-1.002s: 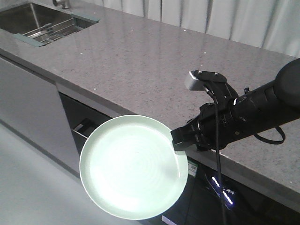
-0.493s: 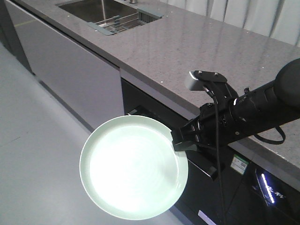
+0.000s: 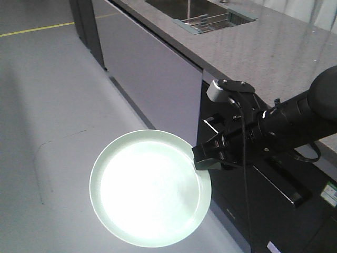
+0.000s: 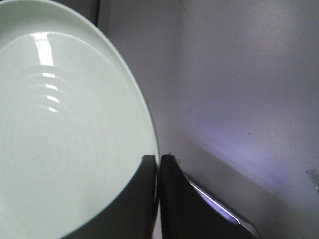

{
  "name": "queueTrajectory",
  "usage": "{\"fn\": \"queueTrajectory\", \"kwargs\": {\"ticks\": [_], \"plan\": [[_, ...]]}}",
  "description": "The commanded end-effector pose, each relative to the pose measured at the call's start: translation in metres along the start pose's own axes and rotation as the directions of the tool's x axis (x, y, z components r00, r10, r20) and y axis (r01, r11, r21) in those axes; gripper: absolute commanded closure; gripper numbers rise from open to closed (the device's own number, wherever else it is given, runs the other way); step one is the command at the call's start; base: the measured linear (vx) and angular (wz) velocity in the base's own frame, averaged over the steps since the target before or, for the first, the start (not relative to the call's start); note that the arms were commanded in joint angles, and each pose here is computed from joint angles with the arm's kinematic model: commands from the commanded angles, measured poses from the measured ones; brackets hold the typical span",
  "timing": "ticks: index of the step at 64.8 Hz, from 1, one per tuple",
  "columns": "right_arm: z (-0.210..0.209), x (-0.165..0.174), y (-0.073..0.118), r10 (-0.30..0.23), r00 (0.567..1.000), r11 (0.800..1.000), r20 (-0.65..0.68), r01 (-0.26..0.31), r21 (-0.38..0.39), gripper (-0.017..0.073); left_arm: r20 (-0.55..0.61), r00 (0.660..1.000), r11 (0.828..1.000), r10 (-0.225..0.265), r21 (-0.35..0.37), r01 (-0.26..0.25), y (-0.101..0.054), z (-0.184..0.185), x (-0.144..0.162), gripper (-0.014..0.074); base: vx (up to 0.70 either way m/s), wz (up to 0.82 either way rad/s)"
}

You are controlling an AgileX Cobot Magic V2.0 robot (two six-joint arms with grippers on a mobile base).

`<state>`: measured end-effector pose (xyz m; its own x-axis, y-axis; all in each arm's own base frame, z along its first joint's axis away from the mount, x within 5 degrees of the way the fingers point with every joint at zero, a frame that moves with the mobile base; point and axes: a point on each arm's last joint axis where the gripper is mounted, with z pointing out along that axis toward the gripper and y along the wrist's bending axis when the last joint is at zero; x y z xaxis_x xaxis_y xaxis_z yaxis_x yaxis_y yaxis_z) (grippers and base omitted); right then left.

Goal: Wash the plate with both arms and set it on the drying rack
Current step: 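Drive the base away from the counter holding the plate in the right gripper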

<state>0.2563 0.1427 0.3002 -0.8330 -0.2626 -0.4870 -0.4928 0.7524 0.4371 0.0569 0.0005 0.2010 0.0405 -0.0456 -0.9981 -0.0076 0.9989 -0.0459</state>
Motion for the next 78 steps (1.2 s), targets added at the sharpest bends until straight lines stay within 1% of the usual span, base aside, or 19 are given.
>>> {"fn": "queueTrajectory", "kwargs": {"ticks": [1,44,78], "plan": [[-0.0169,-0.0081,0.0103,-0.010,0.996,1.000,0.091,0.012,-0.024,0.0561,0.116,0.993,1.000,-0.007,0.010,0.006,-0.0010,-0.0028,-0.0174,0.0600,-0.10,0.47],[-0.0169,-0.0081,0.0104,-0.010,0.996,1.000,0.090,0.012,-0.024,0.0561,0.116,0.993,1.000,-0.007,0.010,0.006,-0.0010,-0.0028,-0.0174,0.0600,-0.09,0.51],[-0.0169,-0.0081,0.0104,-0.009,0.996,1.000,0.090,0.011,-0.024,0.0561,0.116,0.993,1.000,-0.007,0.010,0.006,-0.0010,-0.0028,-0.0174,0.0600,-0.04,0.37]]}}
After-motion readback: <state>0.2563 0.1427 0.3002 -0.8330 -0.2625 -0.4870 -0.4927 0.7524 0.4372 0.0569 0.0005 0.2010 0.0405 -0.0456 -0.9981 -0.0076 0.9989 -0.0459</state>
